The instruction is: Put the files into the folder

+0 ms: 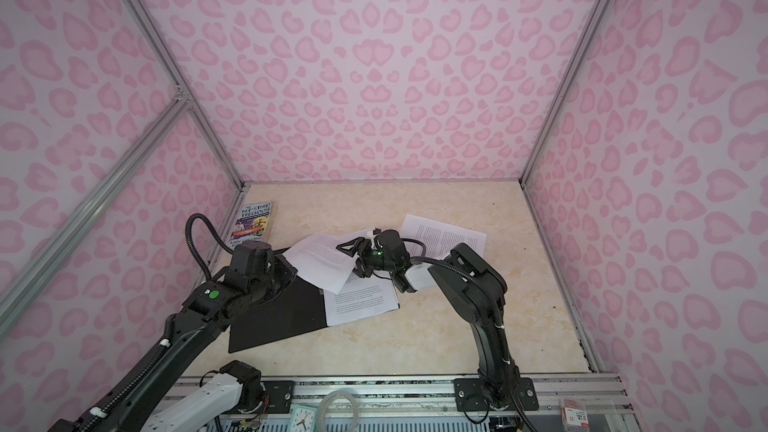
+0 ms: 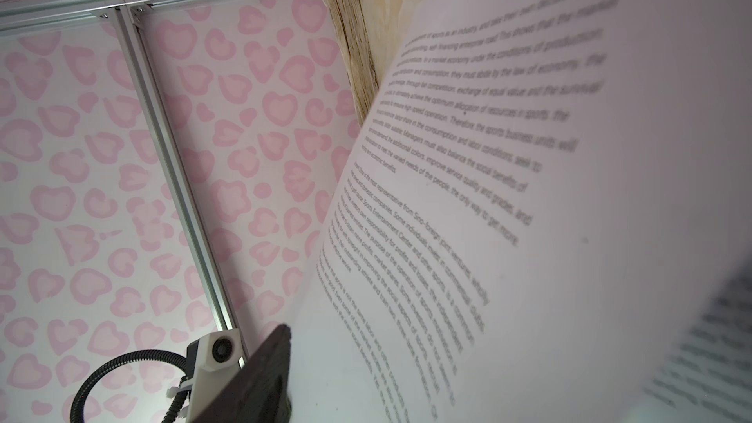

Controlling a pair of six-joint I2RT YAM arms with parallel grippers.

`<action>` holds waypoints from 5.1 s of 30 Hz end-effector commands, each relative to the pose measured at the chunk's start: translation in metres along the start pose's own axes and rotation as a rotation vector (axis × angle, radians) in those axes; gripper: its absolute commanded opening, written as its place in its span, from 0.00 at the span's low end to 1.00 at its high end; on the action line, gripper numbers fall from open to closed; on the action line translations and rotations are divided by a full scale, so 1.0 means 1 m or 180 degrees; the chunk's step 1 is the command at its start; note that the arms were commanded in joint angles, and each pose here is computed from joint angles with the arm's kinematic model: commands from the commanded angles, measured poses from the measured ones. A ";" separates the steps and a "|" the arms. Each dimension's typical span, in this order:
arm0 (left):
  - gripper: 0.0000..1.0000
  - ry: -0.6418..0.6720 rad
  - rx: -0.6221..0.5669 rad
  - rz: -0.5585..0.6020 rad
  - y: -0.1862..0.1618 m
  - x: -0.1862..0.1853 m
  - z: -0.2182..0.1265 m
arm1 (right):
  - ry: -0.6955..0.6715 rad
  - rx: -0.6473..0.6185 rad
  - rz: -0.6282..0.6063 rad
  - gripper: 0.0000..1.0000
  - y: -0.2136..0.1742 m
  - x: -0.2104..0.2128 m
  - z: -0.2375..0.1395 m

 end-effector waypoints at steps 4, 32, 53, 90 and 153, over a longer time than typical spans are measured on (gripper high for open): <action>0.04 -0.0073 -0.0061 -0.0029 0.004 -0.005 0.000 | 0.0173 -0.0053 0.0065 0.55 0.002 0.001 -0.002; 0.97 0.0626 -0.0970 0.0718 0.049 0.012 -0.068 | -0.1332 0.0819 -0.1133 0.00 -0.005 0.011 -0.038; 0.97 -0.0691 -0.0178 0.1144 0.030 -0.057 -0.029 | -0.2189 0.0673 -0.1792 0.00 0.066 -0.011 -0.069; 0.97 -0.0615 0.0124 0.1073 0.019 -0.051 -0.006 | -0.2151 0.0639 -0.1658 0.00 0.050 -0.016 -0.041; 0.97 -0.0730 0.0304 0.1073 0.020 -0.066 0.008 | -0.2761 -0.0544 -0.1275 0.72 0.139 0.001 -0.126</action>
Point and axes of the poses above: each gripper's point midway between its finger pads, its own z axis out along the fingers, its own x axis along the line the jaws close on, y = z × x, the point moved 5 cm from there along -z, back along the fingers, and after that the axes turned 10 degrees about z, right-handed, at the moved point
